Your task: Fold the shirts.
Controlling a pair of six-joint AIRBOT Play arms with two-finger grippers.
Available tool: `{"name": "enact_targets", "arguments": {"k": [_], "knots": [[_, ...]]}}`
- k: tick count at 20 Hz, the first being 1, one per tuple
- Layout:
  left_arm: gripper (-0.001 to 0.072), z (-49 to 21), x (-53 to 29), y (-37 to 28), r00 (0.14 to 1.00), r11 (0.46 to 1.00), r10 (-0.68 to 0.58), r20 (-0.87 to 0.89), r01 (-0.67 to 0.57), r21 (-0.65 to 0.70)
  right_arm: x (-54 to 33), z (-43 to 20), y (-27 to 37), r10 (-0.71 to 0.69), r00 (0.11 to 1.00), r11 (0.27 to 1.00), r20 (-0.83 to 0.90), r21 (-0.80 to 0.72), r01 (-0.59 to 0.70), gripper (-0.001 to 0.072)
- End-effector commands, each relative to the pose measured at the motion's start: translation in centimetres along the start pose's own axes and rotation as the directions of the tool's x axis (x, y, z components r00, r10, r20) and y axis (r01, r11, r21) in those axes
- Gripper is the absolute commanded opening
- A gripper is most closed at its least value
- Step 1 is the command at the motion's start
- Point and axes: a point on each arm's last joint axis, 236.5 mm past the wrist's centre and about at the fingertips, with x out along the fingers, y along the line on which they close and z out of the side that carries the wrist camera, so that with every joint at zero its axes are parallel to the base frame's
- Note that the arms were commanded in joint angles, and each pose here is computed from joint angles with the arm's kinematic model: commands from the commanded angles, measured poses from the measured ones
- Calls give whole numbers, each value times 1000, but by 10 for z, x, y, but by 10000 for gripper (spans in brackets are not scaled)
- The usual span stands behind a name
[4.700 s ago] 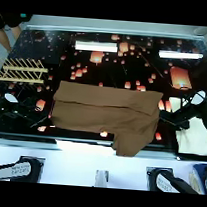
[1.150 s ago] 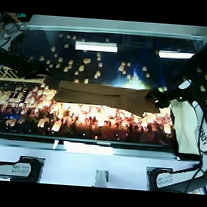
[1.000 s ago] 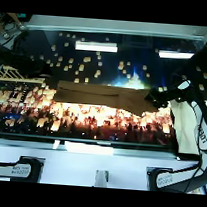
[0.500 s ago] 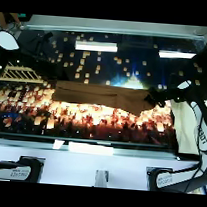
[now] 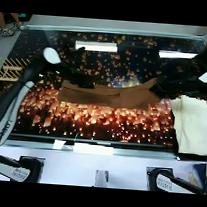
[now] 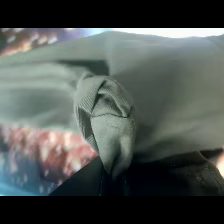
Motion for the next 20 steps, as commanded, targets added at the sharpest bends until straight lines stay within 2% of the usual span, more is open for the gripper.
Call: {"name": "enact_targets", "arguments": {"k": [1, 3, 6, 10, 12, 15, 16, 18, 20], "knots": [[36, -14, 82, -39, 994, 995, -97, -51, 96, -25, -54, -33, 42, 30, 1000, 998, 6, -59, -29, 27], [35, -19, 117, -71, 979, 977, -199, -44, 194, -88, -79, -53, 60, 39, 999, 996, 12, -76, -38, 27], [36, -42, 162, -123, 932, 919, -356, -72, 335, -208, -108, -81, 79, 43, 999, 996, 16, -78, -42, 28], [35, -78, 203, -170, 895, 882, -433, -109, 396, -254, -126, -102, 85, 28, 999, 997, 17, -69, -27, 28], [34, -67, 201, -164, 911, 899, -407, -71, 385, -209, -124, -104, 82, 17, 1000, 999, 1, -44, -17, 28], [33, -27, 163, -123, 941, 931, -337, -8, 332, -149, -115, -98, 77, 16, 1000, 1000, -19, -23, -17, 27], [33, -16, 138, -100, 958, 953, -288, -4, 286, -101, -109, -93, 75, 24, 999, 1000, -25, -11, -24, 27], [33, 5, 75, -50, 993, 993, -116, 34, 115, 33, -96, -74, 82, 89, 996, 996, -12, 14, -89, 27], [33, 30, -6, -10, 989, 993, 37, 144, -52, 103, -82, -47, 100, 201, 979, 979, 32, 40, -202, 27]]}}
